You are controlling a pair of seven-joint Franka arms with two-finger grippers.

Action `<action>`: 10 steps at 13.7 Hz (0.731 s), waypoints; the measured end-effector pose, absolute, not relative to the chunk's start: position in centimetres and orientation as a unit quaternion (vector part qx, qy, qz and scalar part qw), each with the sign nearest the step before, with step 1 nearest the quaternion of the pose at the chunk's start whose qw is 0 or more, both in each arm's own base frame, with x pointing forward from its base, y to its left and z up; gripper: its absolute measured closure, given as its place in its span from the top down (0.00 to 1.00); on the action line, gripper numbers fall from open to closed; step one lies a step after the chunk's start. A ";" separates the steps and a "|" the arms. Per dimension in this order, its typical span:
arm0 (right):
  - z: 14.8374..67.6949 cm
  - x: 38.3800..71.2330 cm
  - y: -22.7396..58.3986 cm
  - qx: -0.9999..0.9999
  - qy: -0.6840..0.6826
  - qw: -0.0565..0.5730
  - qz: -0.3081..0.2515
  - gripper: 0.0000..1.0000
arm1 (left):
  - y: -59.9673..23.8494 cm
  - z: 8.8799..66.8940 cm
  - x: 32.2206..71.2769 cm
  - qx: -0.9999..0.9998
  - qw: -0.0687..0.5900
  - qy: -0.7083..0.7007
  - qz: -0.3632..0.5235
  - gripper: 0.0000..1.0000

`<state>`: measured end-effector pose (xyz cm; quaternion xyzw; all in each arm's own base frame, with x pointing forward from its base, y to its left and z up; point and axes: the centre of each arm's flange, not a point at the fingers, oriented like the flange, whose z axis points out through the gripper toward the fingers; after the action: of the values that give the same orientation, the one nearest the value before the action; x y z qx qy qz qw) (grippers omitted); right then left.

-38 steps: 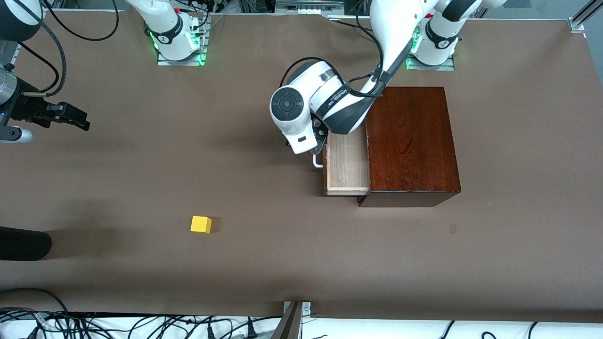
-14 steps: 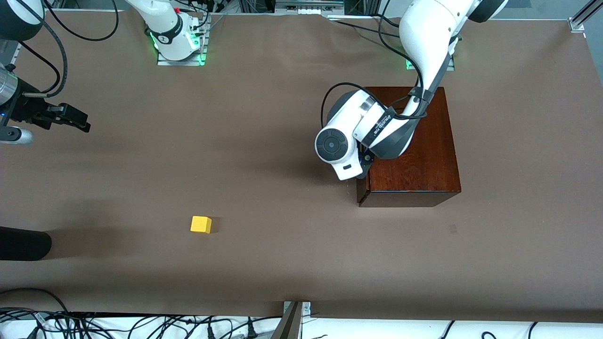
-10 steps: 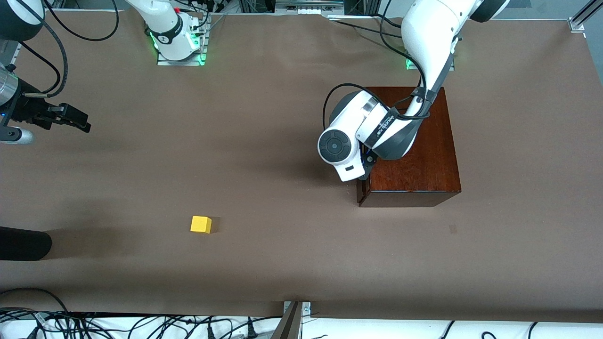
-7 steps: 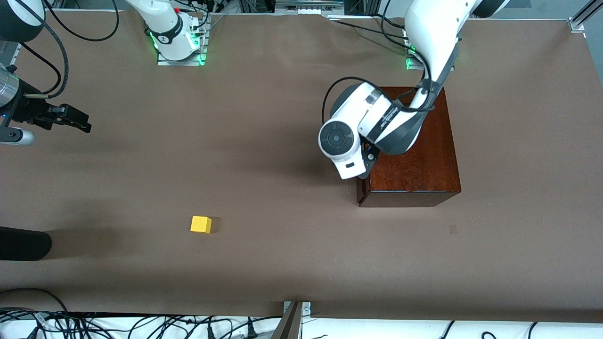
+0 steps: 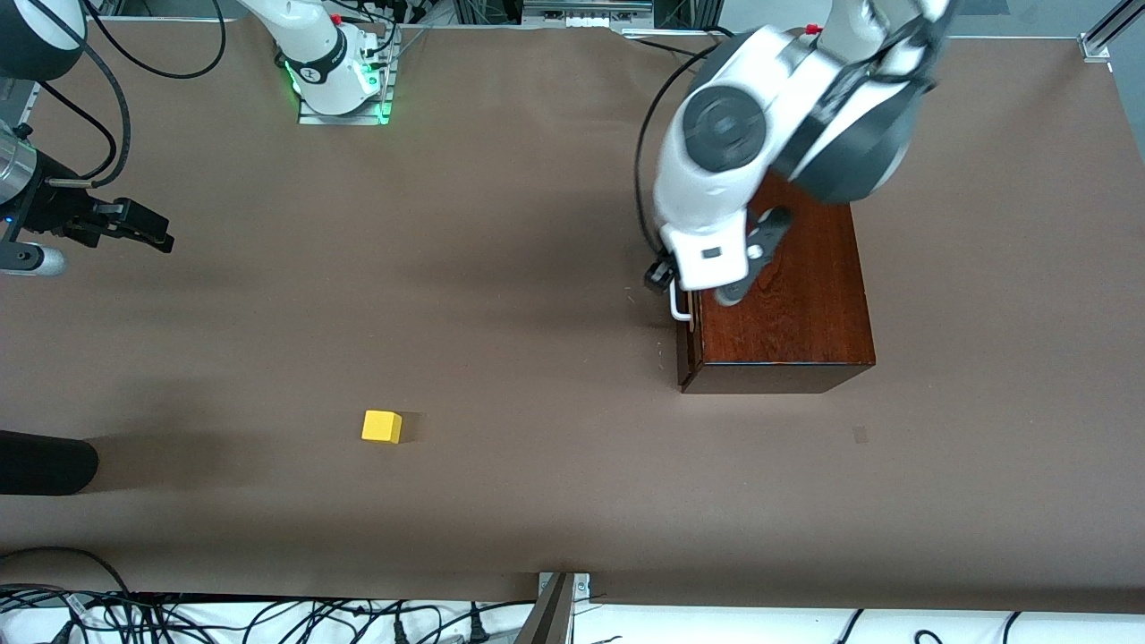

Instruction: Open drawer, take yellow block, close drawer

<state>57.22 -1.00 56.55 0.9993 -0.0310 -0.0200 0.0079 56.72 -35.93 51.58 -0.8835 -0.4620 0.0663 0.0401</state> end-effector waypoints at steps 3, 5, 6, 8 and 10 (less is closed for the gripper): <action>56.5 57.2 -1.0 0.999 -0.031 0.008 -0.020 1.00 | -28.7 56.6 57.3 -0.914 0.026 -0.396 0.085 1.00; 56.5 57.2 -1.0 0.999 -0.031 0.008 -0.020 1.00 | -23.4 58.7 57.9 -0.933 0.022 -0.347 0.095 1.00; 56.5 57.2 -1.0 0.999 -0.031 0.008 -0.020 1.00 | -21.2 59.5 58.0 -0.941 0.019 -0.325 0.098 1.00; 56.5 57.2 -1.0 0.999 -0.032 0.008 -0.020 1.00 | -17.3 60.9 58.1 -0.958 0.011 -0.268 0.101 1.00; 56.5 57.2 -1.0 0.999 -0.032 0.008 -0.020 1.00 | -13.5 62.2 57.6 -0.973 0.003 -0.208 0.101 1.00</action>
<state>57.22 -0.99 56.55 0.9993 -0.0317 -0.0200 0.0079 57.56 -13.53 62.19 -0.9730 -0.2077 0.1009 0.0030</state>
